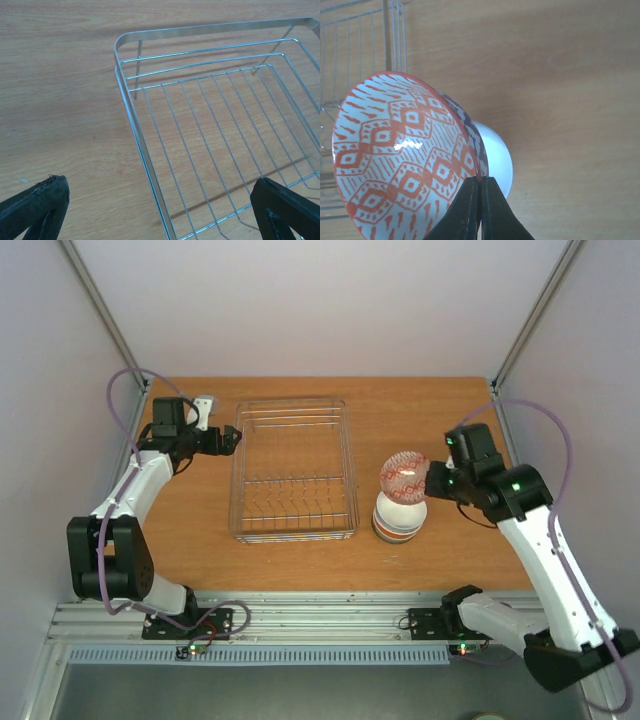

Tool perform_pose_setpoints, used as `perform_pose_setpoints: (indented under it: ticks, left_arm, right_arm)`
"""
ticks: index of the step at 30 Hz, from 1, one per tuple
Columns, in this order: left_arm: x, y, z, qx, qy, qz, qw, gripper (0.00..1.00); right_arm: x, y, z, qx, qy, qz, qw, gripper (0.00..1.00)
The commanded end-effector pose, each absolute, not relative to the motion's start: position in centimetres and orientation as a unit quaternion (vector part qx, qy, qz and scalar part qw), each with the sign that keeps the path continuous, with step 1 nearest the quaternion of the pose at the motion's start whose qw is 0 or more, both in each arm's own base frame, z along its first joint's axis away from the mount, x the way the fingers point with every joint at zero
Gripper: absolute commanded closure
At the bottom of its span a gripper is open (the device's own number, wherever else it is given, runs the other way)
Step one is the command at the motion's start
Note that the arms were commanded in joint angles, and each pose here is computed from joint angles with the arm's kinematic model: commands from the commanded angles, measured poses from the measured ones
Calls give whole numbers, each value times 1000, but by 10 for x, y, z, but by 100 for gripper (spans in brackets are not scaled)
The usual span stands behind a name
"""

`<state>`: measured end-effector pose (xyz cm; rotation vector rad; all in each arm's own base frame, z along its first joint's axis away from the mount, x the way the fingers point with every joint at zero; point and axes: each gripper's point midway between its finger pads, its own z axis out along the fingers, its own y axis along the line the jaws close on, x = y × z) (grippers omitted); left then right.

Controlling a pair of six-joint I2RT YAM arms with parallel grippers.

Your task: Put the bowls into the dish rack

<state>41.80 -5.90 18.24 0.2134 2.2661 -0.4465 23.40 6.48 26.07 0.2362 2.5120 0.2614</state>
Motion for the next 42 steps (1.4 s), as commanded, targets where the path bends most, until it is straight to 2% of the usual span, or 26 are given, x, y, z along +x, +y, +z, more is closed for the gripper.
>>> perform_pose_setpoints:
  ticks: [1, 9, 23, 28, 33, 40, 42]
  left_arm:
    - [424, -46, 189, 75, 895, -142, 415, 1]
    - [423, -33, 203, 64, 893, -101, 434, 1]
    - [424, -27, 212, 47, 893, -86, 440, 1]
    - [426, -17, 217, 33, 895, -53, 441, 1]
    - [425, -3, 221, 11, 901, -12, 433, 1]
    - [422, -17, 225, 24, 900, -48, 432, 1]
    - [419, -38, 221, 48, 900, -81, 426, 1]
  right_arm:
    - [261, 65, 288, 30, 938, -39, 343, 99]
    - [298, 130, 322, -80, 890, -234, 382, 99]
    - [315, 214, 321, -146, 821, -377, 404, 99]
    - [313, 248, 296, -177, 815, -382, 398, 99]
    - [308, 255, 272, -184, 820, -386, 379, 99]
    - [298, 255, 257, -181, 830, -381, 365, 99]
    - [297, 257, 264, -174, 837, -365, 370, 99]
